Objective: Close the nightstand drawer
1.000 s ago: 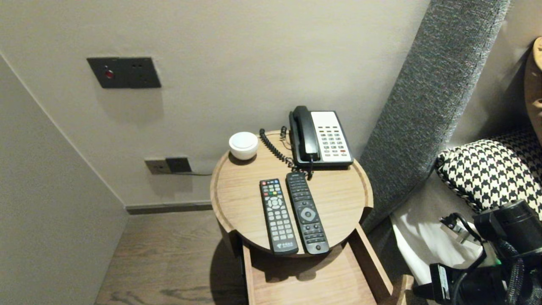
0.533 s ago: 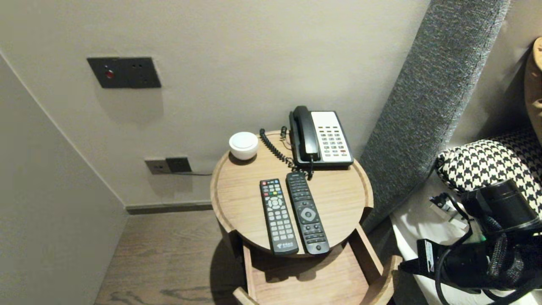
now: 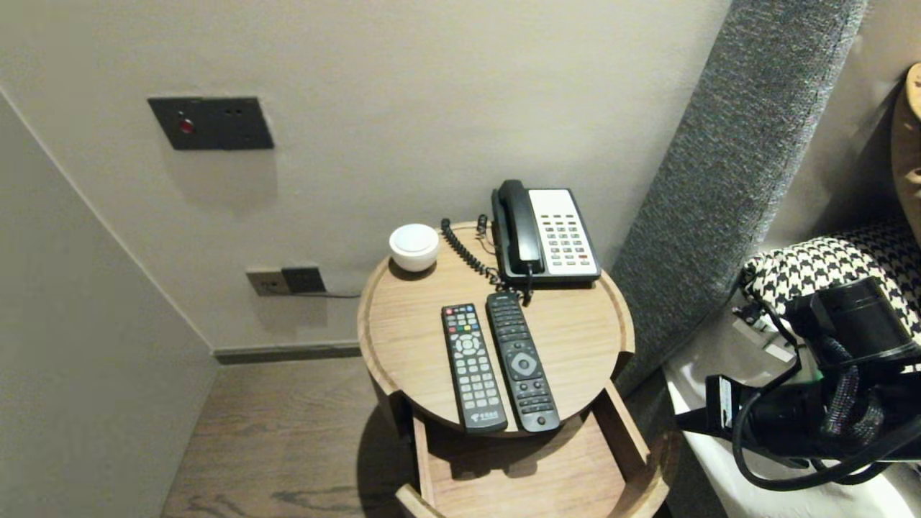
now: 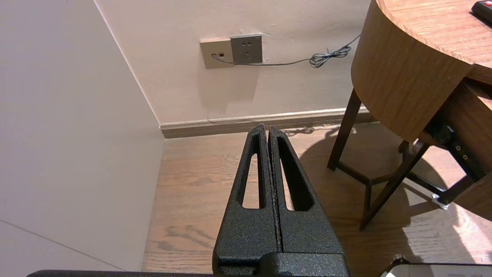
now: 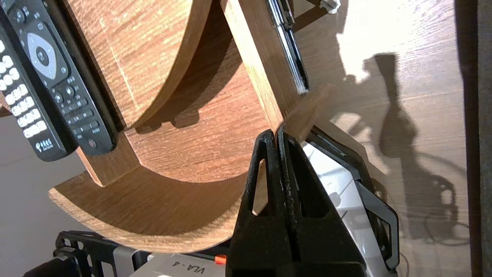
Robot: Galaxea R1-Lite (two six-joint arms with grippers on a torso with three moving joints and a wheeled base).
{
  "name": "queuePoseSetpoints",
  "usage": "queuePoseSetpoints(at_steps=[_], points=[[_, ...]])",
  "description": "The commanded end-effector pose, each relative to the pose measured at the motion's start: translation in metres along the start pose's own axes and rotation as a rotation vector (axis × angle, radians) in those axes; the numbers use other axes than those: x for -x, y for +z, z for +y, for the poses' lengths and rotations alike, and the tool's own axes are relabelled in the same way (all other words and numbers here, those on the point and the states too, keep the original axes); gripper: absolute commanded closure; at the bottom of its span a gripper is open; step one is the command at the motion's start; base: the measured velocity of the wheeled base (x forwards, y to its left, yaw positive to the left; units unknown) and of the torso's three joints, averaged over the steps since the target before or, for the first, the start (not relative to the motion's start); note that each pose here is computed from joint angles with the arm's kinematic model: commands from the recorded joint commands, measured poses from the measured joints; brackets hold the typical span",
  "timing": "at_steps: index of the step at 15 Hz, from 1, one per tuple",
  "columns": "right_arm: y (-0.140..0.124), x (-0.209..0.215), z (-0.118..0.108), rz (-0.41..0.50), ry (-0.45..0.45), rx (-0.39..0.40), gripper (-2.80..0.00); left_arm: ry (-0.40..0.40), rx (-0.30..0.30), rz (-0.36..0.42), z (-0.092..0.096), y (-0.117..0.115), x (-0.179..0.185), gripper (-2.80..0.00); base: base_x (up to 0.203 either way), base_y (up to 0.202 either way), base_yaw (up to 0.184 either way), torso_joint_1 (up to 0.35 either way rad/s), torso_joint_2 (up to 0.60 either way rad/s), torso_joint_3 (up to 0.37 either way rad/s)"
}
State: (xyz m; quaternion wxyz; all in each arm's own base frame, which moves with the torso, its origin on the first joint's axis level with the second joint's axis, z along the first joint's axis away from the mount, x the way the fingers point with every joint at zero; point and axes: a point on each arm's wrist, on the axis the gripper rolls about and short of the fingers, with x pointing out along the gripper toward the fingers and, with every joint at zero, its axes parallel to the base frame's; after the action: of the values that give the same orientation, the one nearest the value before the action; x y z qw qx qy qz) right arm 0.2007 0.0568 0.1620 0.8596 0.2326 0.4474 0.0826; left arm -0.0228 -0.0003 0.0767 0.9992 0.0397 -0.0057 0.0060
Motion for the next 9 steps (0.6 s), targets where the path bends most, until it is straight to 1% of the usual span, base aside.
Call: queuePoseSetpoints(at_steps=[1,4,6,9], points=[[-0.006,0.008,-0.003,-0.012,0.005,-0.004,0.0,0.001,0.0,-0.002,0.0,0.0,0.0,0.0,0.0,0.0,0.0,0.0,0.0,0.0],[-0.027,0.004,-0.017,0.048,-0.036,-0.009,0.0,0.001,0.0,-0.002,0.0,0.0,0.0,0.0,0.0,0.0,0.0,0.0,0.0,0.0],[-0.04,0.011,-0.024,0.052,-0.041,-0.013,0.0,0.001,0.0,-0.003,0.0,0.0,0.0,0.0,0.0,0.0,0.0,0.0,0.0,0.0],[-0.062,0.009,-0.038,0.107,-0.076,-0.022,0.0,0.001,0.0,-0.002,0.0,0.0,0.0,0.0,0.0,0.0,0.0,0.0,0.0,0.0]])
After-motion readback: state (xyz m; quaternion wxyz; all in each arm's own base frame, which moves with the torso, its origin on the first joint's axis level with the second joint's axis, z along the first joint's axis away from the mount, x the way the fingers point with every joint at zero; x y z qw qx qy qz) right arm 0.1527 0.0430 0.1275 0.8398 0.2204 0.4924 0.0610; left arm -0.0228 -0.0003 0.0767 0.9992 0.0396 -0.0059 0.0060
